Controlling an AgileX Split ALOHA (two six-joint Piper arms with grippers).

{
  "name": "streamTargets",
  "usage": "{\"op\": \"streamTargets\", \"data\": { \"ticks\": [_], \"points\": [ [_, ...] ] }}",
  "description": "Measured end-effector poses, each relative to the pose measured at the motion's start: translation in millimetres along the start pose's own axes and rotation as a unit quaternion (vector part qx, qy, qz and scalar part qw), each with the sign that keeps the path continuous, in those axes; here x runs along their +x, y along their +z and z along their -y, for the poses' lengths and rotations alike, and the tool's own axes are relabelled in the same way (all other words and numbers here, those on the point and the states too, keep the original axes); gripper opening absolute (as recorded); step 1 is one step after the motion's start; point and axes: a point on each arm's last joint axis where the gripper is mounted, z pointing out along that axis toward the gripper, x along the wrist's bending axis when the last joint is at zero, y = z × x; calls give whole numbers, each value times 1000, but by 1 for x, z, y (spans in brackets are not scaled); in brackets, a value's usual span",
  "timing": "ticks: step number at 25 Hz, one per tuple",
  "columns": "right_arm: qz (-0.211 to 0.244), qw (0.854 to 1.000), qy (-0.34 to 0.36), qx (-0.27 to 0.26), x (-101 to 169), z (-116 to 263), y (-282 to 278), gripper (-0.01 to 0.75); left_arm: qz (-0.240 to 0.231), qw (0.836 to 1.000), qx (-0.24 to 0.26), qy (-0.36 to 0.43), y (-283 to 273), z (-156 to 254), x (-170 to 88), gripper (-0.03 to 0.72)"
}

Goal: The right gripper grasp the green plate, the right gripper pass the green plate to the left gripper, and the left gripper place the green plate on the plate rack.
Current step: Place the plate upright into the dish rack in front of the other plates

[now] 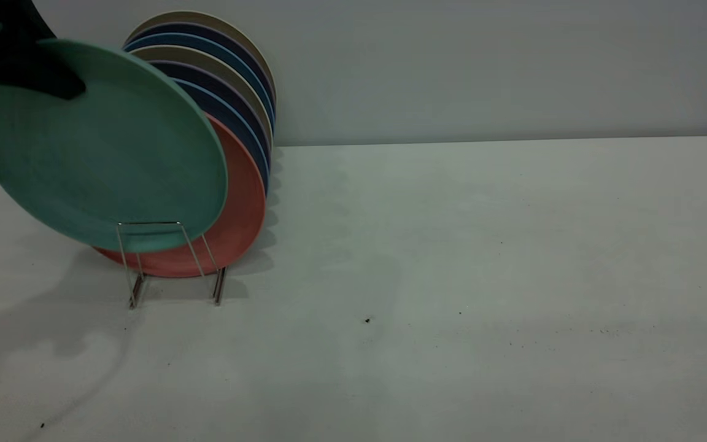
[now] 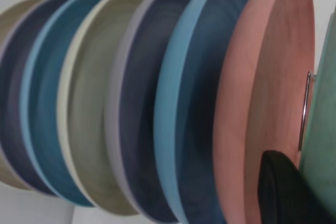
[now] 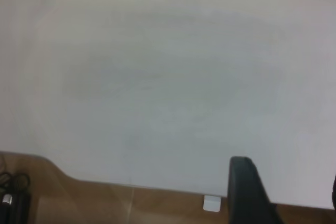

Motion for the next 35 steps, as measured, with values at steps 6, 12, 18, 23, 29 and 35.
{"op": "streamTargets", "data": {
  "ticks": [6, 12, 18, 23, 29, 35],
  "points": [
    [7, 1000, -2, 1, -1, 0, 0, 405, 5, 1000, 3, -7, 7, 4, -1, 99],
    [7, 1000, -1, 1, -1, 0, 0, 405, 6, 1000, 4, -14, 8, 5, -1, 148],
    [7, 1000, -1, 1, -1, 0, 0, 405, 10, 1000, 2, -30, 8, 4, -2, 339],
    [8, 1000, -1, 2, -1, 0, 0, 405, 9, 999, 2, -35, 8, 4, -2, 419],
    [8, 1000, -1, 2, -1, 0, 0, 405, 4, 999, 1, -36, 4, 2, -1, 428],
    [13, 1000, -3, 3, -2, 1, 0, 405, -37, 998, -8, -54, -26, -14, 5, 428]
  ]
}}
